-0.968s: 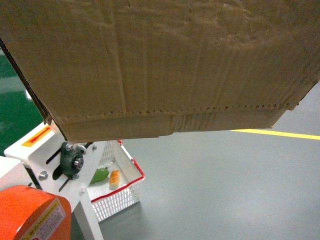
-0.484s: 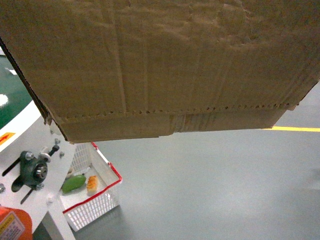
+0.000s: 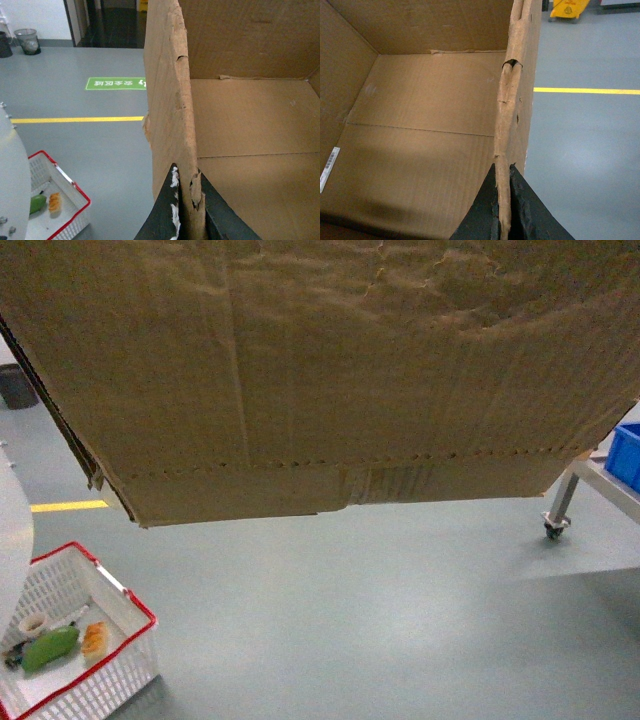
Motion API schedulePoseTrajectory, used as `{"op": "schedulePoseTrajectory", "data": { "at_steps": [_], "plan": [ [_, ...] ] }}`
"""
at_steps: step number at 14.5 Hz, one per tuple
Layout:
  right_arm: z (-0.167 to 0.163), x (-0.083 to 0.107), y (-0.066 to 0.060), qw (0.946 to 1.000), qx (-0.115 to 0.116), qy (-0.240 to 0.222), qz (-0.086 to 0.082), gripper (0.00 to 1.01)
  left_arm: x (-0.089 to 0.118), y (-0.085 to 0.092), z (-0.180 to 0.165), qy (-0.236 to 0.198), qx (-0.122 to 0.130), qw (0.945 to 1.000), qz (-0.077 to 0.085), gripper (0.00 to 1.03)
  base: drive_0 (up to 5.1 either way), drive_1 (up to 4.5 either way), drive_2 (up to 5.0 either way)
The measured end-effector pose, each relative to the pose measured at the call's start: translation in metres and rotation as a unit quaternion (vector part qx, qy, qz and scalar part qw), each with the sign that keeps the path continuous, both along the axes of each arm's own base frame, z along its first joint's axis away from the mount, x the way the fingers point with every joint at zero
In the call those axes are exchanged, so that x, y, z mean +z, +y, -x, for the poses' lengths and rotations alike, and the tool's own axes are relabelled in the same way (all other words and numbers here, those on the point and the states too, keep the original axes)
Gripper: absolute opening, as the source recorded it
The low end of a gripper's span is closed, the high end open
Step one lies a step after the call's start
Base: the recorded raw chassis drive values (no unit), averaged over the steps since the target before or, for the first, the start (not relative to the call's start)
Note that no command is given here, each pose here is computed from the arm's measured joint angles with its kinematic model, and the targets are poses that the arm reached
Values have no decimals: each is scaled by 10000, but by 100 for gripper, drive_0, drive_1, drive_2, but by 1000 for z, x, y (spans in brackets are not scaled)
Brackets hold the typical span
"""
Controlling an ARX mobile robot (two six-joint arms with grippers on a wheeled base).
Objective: Sort boxes to right shelf from conveyor
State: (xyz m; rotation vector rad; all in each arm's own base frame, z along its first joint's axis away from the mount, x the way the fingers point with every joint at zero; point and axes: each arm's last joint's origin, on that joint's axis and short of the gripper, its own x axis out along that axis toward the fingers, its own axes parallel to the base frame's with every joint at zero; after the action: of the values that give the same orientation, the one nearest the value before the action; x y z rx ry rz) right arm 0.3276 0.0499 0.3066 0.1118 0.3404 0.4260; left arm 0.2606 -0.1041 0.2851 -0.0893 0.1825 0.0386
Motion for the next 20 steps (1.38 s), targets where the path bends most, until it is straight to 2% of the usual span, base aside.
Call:
{"op": "schedulePoseTrajectory", "data": {
  "at_steps": [20],
  "plan": [
    [0, 0, 0, 10000, -1, 20, 1, 2, 0, 0, 0, 10, 3, 10000, -7, 3, -137, -137, -137]
  ]
}}
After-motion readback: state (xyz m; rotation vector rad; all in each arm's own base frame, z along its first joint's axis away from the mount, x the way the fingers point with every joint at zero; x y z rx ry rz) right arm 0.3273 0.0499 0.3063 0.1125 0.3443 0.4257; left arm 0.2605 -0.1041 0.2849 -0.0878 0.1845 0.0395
